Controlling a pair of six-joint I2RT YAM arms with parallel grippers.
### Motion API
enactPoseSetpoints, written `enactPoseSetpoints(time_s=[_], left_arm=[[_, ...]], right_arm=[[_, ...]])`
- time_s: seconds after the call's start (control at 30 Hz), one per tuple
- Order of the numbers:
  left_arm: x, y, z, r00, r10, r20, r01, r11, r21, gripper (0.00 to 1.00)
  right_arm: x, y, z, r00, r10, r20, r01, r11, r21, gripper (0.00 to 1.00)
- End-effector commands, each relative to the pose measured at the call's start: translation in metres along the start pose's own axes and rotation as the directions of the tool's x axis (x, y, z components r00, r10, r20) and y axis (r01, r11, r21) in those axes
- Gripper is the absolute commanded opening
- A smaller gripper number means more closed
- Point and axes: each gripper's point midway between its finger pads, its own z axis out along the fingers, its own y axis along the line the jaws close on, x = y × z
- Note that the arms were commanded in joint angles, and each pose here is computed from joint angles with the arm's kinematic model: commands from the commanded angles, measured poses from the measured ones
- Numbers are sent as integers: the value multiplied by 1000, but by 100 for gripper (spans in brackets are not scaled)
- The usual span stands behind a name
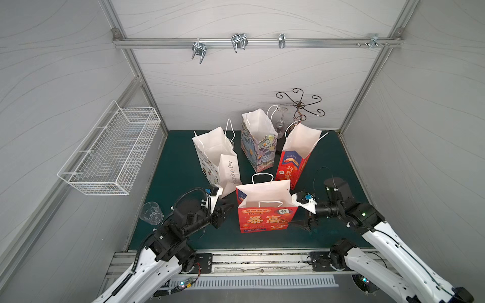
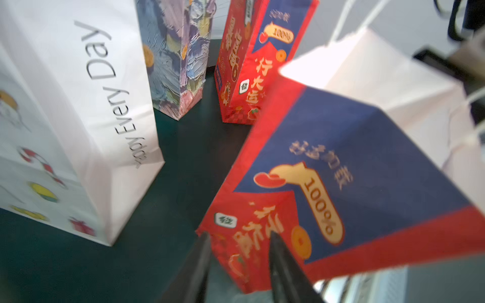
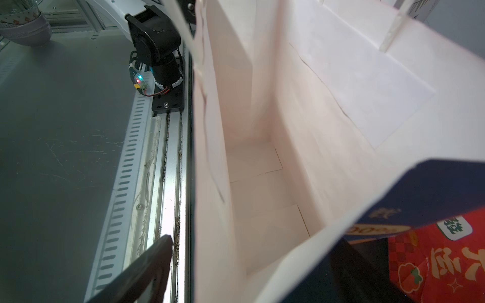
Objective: Put away the paper bag
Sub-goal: Press the paper bag at the center of the board.
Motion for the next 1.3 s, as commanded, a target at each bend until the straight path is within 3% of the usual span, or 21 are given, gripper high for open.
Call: enactPoseSetpoints(time_s=[0.0, 0.13, 0.4, 0.47, 0.63, 0.73, 0.83, 0.93, 1.0, 1.03, 1.1, 1.27], left_arm=[[-6, -22, -25, 978, 208, 5, -207, 974, 88, 55], [-7, -52, -36, 960, 272, 71, -281, 927, 248, 67], [-49, -72, 0, 965, 139, 221, -216, 901, 376, 77], [-51, -69, 9, 966, 144, 213, -216, 903, 371, 74], [-38, -62, 21, 969, 204, 143, -242, 905, 349, 49], [-33, -57, 23, 964, 227, 140, -262, 909, 324, 38], [-30, -55, 23, 962, 234, 142, -267, 912, 310, 35], [-27, -53, 23, 963, 231, 138, -263, 915, 307, 32], [-26, -52, 24, 965, 226, 137, -257, 918, 301, 29], [-26, -51, 24, 965, 224, 136, -255, 920, 297, 27], [-25, -50, 24, 967, 217, 135, -248, 923, 294, 23], [-23, -48, 22, 968, 203, 145, -237, 930, 281, 21]], right_arm=[[-5, 0, -1, 1000, 7, 10, -7, 1000, 3, 91], [-10, 3, -2, 1000, 6, 31, -5, 1000, -15, 91], [-24, 7, 4, 994, 30, 109, -22, 997, -81, 89], [-33, 9, 5, 989, 44, 138, -29, 994, -108, 87], [-41, 15, 12, 984, 62, 165, -38, 988, -148, 86], [-33, 11, 15, 988, 84, 129, -70, 992, -105, 87], [-12, -3, 13, 981, 191, 32, -191, 982, 8, 90], [2, 15, 12, 947, 319, -42, -321, 945, -53, 93], [-2, 25, 12, 930, 366, -33, -367, 923, -117, 98], [-4, 19, 15, 893, 451, -16, -450, 888, -92, 99], [-4, 14, 20, 860, 510, 2, -508, 858, -77, 99], [28, -8, 38, 802, 597, -26, -593, 800, 92, 97]])
